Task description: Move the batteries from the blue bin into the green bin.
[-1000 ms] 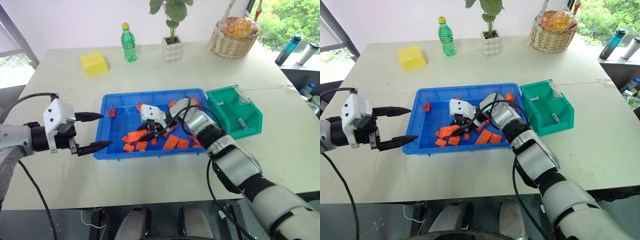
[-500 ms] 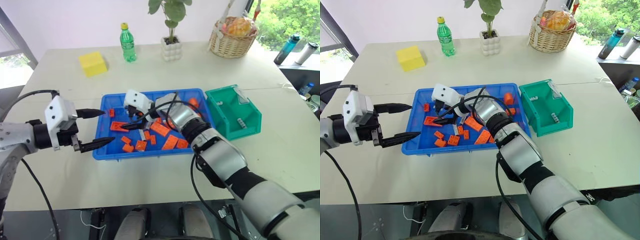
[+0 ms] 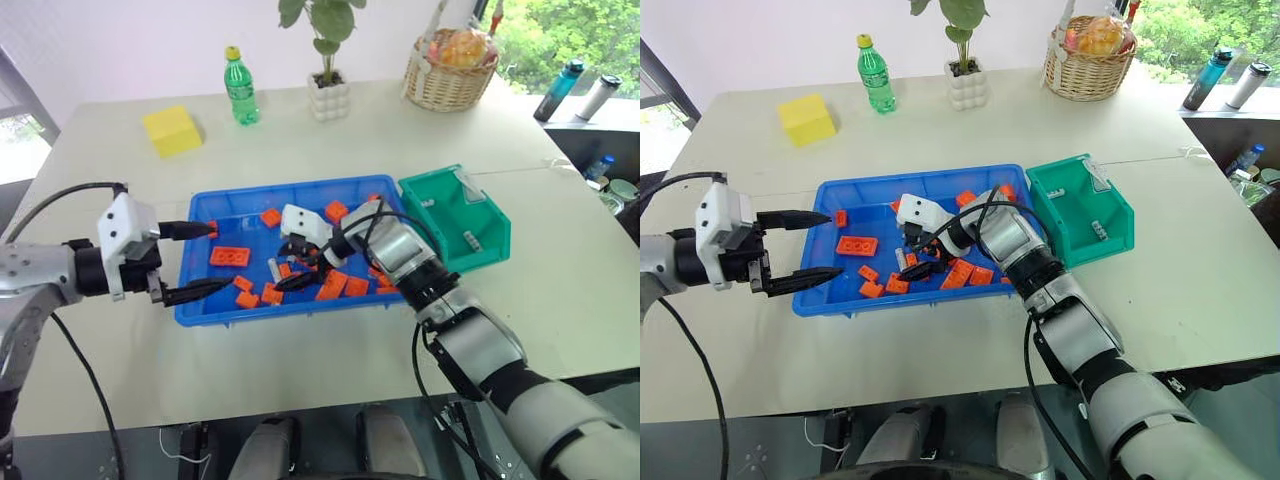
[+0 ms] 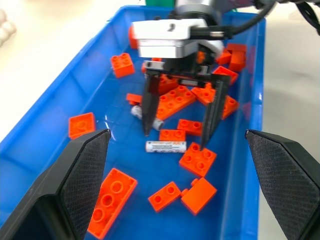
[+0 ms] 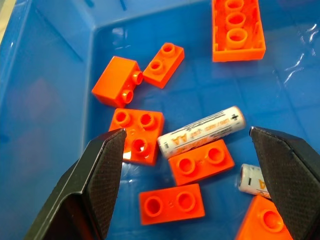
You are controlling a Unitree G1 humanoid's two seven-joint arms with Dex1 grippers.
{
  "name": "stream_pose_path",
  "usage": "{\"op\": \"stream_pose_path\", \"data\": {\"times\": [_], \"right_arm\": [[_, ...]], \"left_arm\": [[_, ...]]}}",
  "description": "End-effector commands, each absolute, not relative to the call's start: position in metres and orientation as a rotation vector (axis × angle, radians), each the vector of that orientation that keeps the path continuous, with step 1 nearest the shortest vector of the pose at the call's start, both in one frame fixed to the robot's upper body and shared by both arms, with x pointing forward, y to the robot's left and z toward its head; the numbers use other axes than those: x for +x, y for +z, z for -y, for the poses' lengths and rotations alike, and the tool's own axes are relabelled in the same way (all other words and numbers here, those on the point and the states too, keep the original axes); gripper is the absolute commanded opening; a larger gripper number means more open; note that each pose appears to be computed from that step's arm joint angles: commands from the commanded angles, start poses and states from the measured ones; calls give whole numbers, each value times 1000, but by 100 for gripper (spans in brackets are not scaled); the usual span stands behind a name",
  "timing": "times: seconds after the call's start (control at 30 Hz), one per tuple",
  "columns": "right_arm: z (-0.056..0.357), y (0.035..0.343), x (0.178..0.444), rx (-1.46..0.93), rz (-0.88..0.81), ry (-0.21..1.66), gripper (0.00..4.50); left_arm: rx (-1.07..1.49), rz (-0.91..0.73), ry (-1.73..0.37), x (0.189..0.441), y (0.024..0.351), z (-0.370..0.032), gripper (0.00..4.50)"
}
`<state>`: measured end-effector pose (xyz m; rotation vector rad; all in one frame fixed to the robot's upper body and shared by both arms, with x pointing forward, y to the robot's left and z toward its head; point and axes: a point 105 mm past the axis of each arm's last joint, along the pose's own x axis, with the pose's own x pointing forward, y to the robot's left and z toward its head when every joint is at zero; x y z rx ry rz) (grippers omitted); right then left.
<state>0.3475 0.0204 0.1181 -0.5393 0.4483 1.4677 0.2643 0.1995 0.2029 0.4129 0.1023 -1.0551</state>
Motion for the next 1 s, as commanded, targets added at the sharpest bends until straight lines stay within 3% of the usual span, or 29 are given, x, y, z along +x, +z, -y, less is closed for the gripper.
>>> {"op": "stream_pose_path", "data": {"times": [0.03, 0.53, 0.83, 1.0], "right_arm": [[-20, 110, 349, -556, -465, 1437, 405], [-29, 114, 364, -729, -416, 1437, 405], [-34, 148, 361, -621, -409, 1491, 405], [-31, 141, 369, -664, -429, 1449, 405]], "left_arm": [[444, -63, -1066, 265, 210, -196, 450], [445, -36, -1036, 266, 213, -197, 450], [448, -37, -1020, 266, 212, -201, 450], [447, -28, -1026, 269, 212, -197, 450]]}}
